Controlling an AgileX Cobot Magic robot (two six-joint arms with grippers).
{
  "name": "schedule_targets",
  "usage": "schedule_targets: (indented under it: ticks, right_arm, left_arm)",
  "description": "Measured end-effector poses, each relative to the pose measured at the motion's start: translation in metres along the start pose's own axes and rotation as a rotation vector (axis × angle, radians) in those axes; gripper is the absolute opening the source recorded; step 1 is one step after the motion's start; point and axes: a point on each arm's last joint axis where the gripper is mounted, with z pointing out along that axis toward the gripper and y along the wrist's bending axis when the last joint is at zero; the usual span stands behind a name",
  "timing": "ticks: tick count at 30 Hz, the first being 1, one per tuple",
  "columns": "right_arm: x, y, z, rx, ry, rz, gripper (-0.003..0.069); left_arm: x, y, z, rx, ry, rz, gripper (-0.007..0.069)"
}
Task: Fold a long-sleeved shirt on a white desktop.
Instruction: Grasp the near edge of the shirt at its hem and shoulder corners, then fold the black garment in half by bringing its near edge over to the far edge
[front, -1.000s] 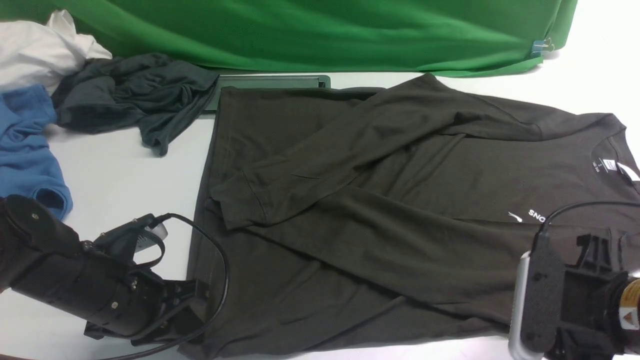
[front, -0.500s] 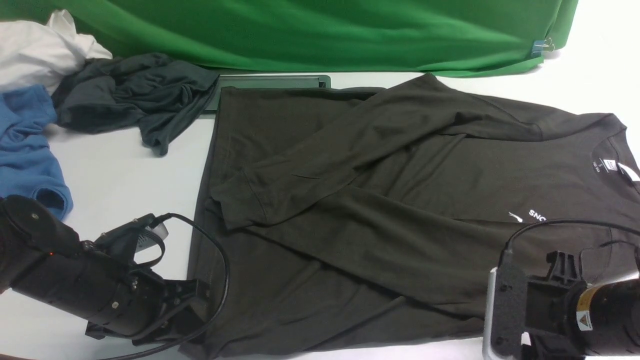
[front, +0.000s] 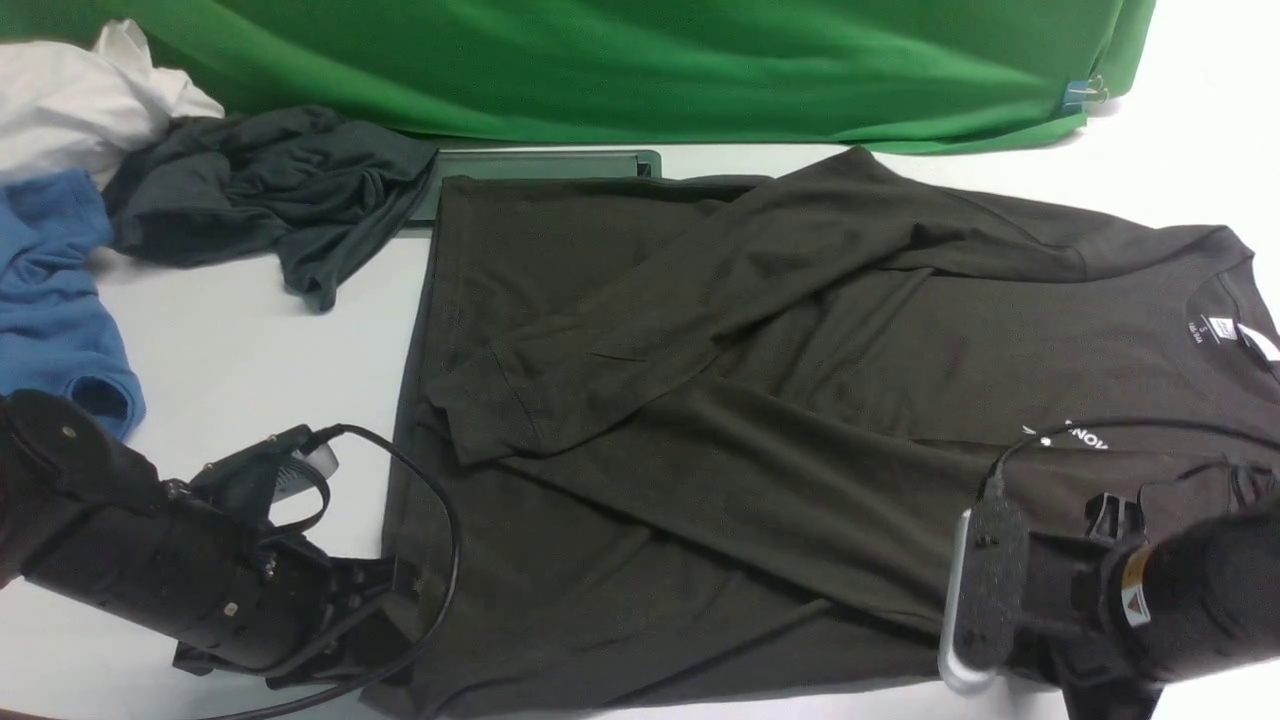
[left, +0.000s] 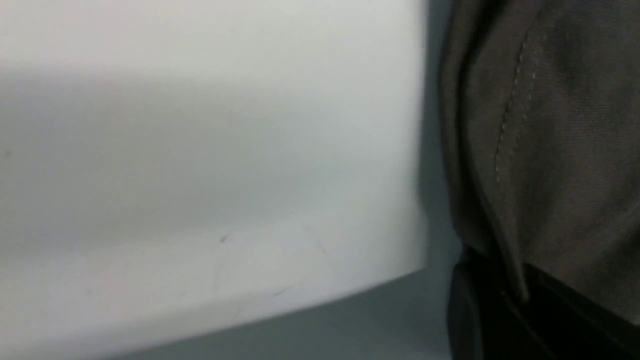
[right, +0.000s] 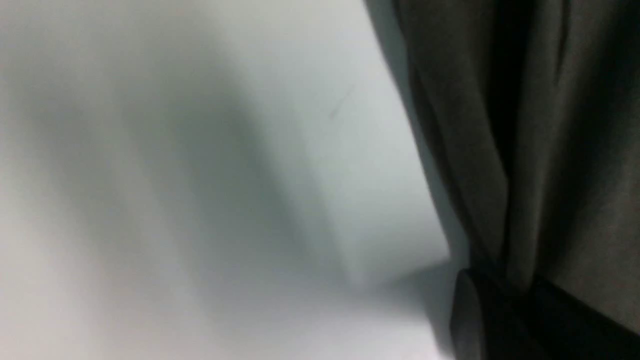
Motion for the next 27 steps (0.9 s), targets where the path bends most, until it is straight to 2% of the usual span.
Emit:
schedule_targets:
  ticks: [8, 20, 27]
  right_arm:
    - [-0.010, -0.010, -0.027, -0.018, -0.002, 0.085, 0.0034]
    - [0.008, 0.016, -0.086, -0.073, -0.097, 0.189, 0.0034]
    - [0.010, 0.018, -0.099, -0.041, -0.147, 0.193, 0.0034]
  left_arm:
    - [0.003, -0.005, -0.031, -0.025, -0.116, 0.042, 0.0028]
    - [0.031, -0.011, -0.078, -0.096, -0.178, 0.044, 0.0028]
    - [0.030, -0.013, -0.084, -0.096, -0.235, 0.046, 0.0028]
